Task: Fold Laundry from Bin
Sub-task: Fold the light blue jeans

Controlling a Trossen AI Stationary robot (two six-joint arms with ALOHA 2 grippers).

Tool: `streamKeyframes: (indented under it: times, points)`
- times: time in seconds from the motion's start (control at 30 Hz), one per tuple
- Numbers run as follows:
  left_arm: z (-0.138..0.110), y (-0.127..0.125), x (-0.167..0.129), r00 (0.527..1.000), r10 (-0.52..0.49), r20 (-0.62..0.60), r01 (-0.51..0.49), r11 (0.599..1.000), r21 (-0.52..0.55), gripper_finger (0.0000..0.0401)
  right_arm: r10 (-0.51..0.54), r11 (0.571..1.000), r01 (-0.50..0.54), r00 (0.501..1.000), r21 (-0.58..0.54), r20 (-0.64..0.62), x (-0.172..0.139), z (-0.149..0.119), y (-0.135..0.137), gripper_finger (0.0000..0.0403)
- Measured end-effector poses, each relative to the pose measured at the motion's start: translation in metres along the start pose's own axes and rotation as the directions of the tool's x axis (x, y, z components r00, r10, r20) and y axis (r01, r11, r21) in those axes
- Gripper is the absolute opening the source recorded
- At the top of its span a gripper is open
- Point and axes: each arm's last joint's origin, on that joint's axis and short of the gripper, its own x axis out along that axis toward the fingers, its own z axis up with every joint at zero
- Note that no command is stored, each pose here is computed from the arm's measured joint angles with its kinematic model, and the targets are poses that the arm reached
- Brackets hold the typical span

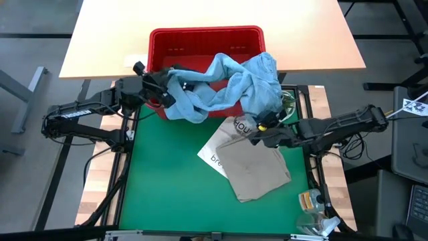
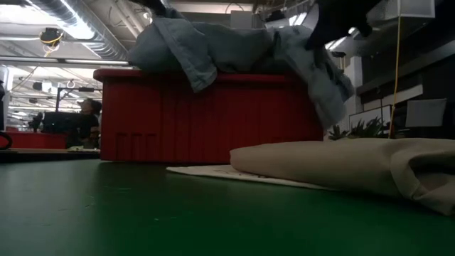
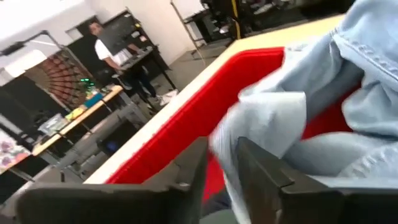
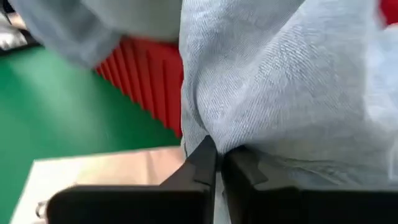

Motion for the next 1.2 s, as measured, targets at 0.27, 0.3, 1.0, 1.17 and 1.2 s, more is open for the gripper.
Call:
streamKeyframes:
  times: [0.27, 0.3, 1.0, 1.17, 1.2]
  points:
    - [0.011, 0.001, -0.001, 0.989, -0.079, 0.129, 0.087, 0.994, -0.062, 0.0145, 0.050, 0.996, -0.058, 0.990, 0.061, 0.130, -0.041, 0.047, -0.029, 0.0011]
    - [0.012, -0.001, -0.001, 0.978, -0.136, 0.155, 0.147, 0.987, -0.064, 0.0146, 0.057, 0.995, -0.068, 0.988, 0.077, 0.144, -0.046, 0.052, -0.032, 0.0011]
    - [-0.002, -0.100, 0.051, 0.841, -0.541, 0.017, 0.540, 0.841, 0.026, 0.0187, 0.196, 0.978, -0.208, 0.956, 0.030, 0.220, -0.079, 0.092, -0.049, 0.0003]
    - [-0.004, -0.110, 0.060, 0.860, -0.510, 0.005, 0.506, 0.855, 0.113, 0.0223, 0.197, 0.979, -0.206, 0.955, 0.015, 0.220, -0.079, 0.092, -0.049, 0.0004]
    - [-0.005, -0.110, 0.061, 0.867, -0.499, 0.002, 0.495, 0.861, 0.121, 0.0227, 0.197, 0.979, -0.205, 0.955, 0.015, 0.220, -0.079, 0.092, -0.049, 0.0003]
